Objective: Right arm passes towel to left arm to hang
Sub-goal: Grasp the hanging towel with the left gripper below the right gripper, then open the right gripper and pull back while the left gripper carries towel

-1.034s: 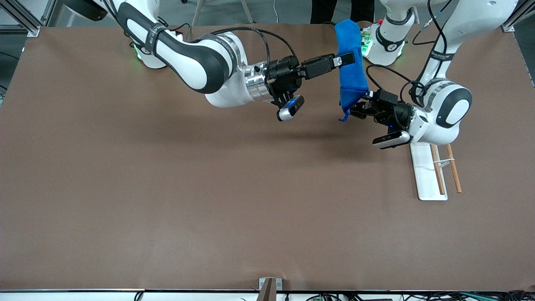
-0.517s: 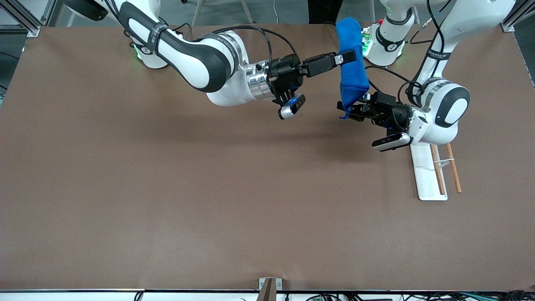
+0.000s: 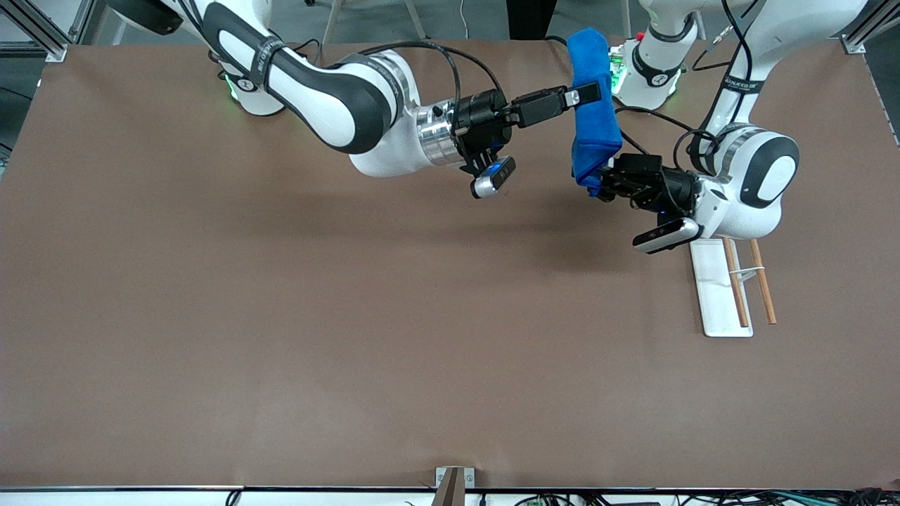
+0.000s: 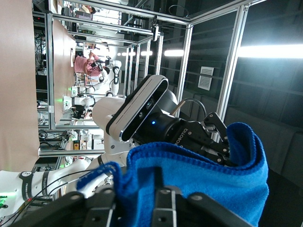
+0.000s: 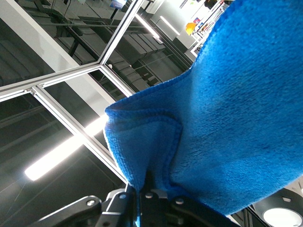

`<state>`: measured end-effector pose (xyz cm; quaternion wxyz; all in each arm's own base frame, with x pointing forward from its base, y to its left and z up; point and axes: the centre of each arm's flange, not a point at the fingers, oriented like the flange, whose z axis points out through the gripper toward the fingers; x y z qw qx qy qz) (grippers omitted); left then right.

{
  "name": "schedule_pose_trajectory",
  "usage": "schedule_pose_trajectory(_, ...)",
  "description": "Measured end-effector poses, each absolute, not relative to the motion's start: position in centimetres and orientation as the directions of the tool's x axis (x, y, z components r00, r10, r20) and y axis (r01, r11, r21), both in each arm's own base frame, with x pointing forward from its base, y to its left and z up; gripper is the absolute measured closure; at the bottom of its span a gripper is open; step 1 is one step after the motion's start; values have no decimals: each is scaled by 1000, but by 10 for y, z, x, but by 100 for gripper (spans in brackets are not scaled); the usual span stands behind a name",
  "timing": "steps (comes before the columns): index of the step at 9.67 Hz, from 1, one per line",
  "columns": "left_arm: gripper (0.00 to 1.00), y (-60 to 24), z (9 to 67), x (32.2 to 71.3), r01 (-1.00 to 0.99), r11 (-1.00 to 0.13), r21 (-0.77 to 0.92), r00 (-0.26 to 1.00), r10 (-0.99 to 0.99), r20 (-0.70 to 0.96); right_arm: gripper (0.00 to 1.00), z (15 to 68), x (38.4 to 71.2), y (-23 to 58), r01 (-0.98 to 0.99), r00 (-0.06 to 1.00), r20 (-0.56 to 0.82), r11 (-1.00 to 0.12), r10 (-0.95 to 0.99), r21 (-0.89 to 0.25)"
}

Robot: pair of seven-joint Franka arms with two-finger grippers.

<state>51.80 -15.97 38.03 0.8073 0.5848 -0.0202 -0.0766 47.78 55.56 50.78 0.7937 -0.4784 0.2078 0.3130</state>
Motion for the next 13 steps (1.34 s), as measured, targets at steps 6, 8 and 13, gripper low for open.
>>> schedule_pose_trajectory(6, 95, -154, 390, 518, 55, 189, 980, 974, -226, -11, 96, 494, 485, 549, -650, 757, -628, 304, 180, -697)
schedule_pose_trajectory(8, 95, -151, 395, 523, 25, 141, 990, 969, -247, 11, 81, 484, 499, 535, -565, 824, -556, 223, 110, -794)
schedule_pose_trajectory(13, 95, -112, 415, 555, -86, -176, 981, 954, -300, 29, 5, 472, 588, 416, -362, 927, -374, -192, 31, -912)
